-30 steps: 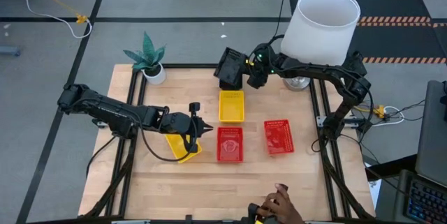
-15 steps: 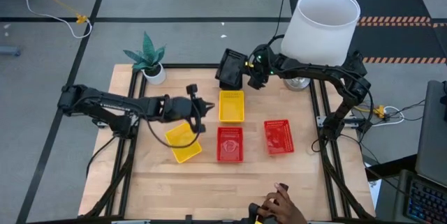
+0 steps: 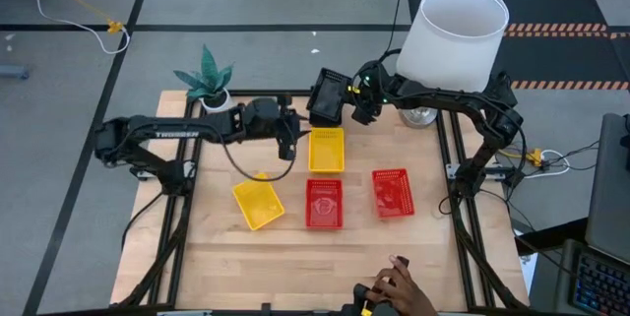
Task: Stack baskets by color
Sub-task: Stack the bottom black bin on top of the top black bin
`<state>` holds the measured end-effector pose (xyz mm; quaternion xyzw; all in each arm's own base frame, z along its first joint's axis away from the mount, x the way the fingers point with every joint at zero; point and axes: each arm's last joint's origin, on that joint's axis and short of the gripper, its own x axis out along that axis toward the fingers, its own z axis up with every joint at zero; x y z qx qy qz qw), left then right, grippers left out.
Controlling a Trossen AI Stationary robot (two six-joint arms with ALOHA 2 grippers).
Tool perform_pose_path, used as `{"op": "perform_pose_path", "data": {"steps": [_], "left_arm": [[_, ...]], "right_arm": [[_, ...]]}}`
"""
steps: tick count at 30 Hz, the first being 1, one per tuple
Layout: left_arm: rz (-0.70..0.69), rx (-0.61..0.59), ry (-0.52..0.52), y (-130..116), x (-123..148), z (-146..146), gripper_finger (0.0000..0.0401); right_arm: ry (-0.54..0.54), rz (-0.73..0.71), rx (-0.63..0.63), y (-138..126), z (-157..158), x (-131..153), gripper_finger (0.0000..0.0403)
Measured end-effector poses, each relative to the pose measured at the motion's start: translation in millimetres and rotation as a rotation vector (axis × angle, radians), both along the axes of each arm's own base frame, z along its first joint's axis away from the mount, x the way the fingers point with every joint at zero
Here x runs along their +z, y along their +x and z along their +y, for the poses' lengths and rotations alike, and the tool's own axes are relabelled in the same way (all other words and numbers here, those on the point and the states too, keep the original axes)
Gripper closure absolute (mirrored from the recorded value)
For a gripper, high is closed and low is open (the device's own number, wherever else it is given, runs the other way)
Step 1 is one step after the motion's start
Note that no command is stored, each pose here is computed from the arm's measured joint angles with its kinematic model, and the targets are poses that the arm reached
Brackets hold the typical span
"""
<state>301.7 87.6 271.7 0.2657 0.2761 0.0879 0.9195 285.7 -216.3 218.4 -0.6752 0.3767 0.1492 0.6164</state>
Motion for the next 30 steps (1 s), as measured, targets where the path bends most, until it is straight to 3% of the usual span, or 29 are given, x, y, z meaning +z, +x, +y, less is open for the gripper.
{"op": "perform_pose_path", "data": {"steps": [4, 9, 17, 30], "left_arm": [[0.095, 0.011, 0.043, 21, -7, 22, 0.0185], [0.293, 0.006, 0.037, 49, -26, 39, 0.0173], [0.41, 0.071, 0.111, 73, -54, 55, 0.0223], [0.46, 0.086, 0.15, 67, -55, 66, 0.0305]], "right_arm": [[-0.001, -0.001, 0.0, 0, 0, 0, 0.0403], [0.006, -0.01, -0.008, 1, 0, 1, 0.0403], [0.017, -0.015, -0.014, 0, 0, 1, 0.0403], [0.031, -0.027, 0.007, 1, 1, 1, 0.0403]]}}
